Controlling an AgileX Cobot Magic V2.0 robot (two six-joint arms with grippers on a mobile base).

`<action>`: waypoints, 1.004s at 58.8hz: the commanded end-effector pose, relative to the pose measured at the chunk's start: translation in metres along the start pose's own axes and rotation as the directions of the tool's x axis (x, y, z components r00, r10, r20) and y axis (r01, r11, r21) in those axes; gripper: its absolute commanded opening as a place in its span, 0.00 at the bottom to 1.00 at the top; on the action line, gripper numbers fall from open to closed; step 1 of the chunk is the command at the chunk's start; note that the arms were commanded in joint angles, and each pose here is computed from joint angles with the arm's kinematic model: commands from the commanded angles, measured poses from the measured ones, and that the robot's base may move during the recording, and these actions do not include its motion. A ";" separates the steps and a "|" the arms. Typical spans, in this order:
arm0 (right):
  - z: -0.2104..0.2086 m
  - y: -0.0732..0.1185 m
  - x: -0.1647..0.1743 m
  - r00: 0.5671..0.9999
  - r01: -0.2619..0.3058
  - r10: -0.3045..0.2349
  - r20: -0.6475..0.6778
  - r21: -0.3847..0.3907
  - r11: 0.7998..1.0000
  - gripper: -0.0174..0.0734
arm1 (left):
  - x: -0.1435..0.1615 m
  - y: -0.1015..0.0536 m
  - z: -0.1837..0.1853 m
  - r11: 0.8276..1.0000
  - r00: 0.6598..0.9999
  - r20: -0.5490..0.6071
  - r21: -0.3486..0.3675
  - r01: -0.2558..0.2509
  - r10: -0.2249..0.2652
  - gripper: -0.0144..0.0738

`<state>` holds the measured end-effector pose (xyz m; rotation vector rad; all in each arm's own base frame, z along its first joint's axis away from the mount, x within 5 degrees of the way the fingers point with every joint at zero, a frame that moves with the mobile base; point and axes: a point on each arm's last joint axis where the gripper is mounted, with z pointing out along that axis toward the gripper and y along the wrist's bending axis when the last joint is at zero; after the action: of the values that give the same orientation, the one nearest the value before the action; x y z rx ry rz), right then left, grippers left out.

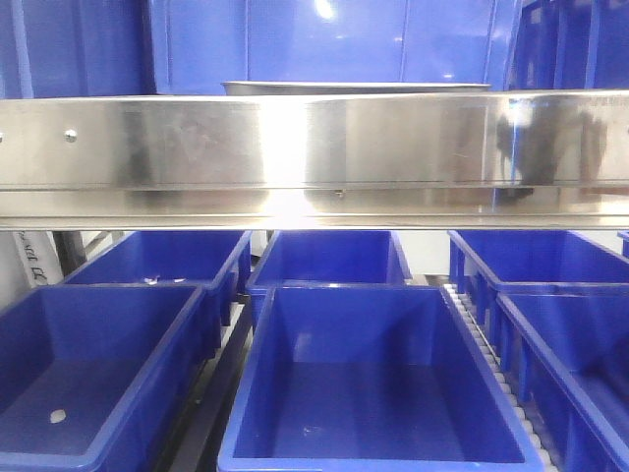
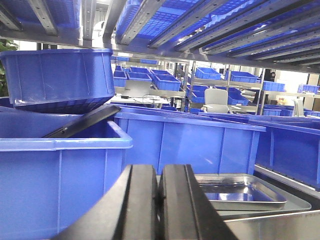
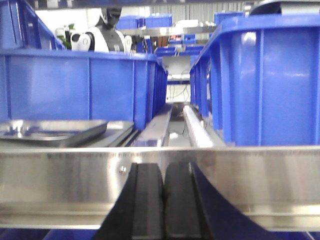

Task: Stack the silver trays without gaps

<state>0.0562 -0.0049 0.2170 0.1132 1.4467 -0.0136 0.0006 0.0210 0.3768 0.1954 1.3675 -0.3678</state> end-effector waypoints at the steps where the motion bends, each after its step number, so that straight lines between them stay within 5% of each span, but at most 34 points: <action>1: -0.001 0.000 0.001 1.000 0.006 -0.006 -0.007 0.004 1.000 0.11 | -0.001 0.000 -0.002 1.000 1.000 0.018 0.004 0.005 -0.005 0.16; 59: -0.002 -0.001 0.013 0.991 0.000 0.001 -0.136 0.009 1.000 0.11 | -0.001 0.000 -0.002 1.000 1.000 0.018 0.004 0.005 -0.005 0.16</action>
<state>0.0569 -0.0046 0.2026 0.1214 1.5983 -0.0099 0.0006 0.0210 0.3768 0.1954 1.3675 -0.3678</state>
